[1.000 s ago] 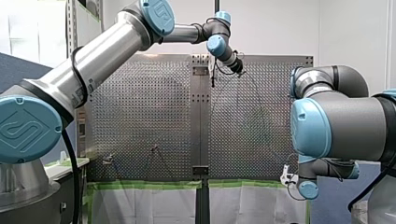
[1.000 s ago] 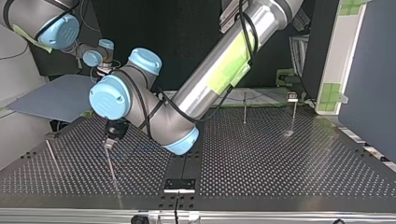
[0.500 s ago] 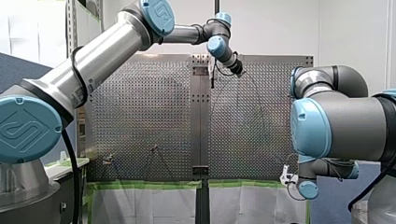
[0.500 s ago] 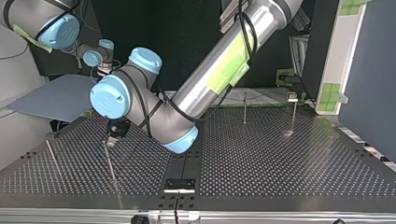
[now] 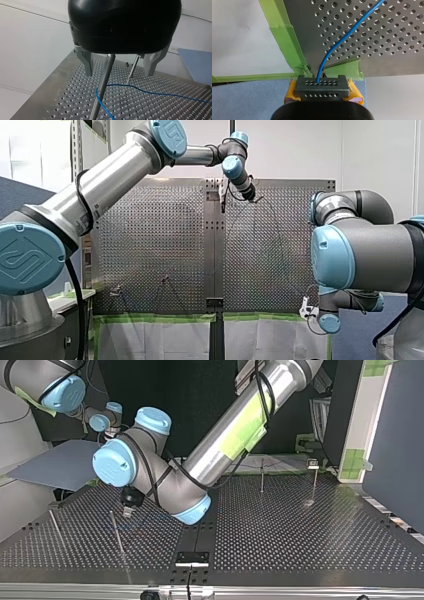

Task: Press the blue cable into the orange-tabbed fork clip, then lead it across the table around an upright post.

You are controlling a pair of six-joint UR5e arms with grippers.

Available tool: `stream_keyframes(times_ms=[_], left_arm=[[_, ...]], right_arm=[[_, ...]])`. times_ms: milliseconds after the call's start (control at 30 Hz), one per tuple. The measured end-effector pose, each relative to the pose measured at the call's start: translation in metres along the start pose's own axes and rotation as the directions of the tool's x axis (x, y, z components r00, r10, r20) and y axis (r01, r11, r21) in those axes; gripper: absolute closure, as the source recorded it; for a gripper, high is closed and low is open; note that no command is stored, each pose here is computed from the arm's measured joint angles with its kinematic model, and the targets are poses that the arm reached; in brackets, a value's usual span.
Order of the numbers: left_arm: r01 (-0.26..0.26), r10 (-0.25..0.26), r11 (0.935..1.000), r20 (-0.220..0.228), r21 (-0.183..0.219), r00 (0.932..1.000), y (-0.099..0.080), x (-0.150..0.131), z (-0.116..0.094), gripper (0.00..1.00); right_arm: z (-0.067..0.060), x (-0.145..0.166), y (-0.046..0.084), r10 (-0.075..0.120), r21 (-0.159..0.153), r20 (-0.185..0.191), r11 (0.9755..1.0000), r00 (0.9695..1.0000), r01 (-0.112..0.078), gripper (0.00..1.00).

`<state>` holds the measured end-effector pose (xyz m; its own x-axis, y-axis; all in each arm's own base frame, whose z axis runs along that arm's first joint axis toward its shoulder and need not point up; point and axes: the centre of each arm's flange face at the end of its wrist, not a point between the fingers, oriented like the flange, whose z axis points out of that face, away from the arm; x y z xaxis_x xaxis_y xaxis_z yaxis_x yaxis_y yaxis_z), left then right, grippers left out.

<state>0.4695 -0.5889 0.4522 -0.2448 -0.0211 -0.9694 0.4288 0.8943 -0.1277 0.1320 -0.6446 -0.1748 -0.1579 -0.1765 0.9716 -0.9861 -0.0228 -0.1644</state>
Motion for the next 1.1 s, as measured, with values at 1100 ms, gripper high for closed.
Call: stream_keyframes(times_ms=[1100], left_arm=[[-0.038, 0.038, 0.9984, 0.008, -0.042, 0.9993, 0.006, -0.015, -0.03, 0.01]], right_arm=[[-0.001, -0.001, -0.002, -0.002, 0.004, 0.004, 1.0, 1.0, 0.002, 1.0]])
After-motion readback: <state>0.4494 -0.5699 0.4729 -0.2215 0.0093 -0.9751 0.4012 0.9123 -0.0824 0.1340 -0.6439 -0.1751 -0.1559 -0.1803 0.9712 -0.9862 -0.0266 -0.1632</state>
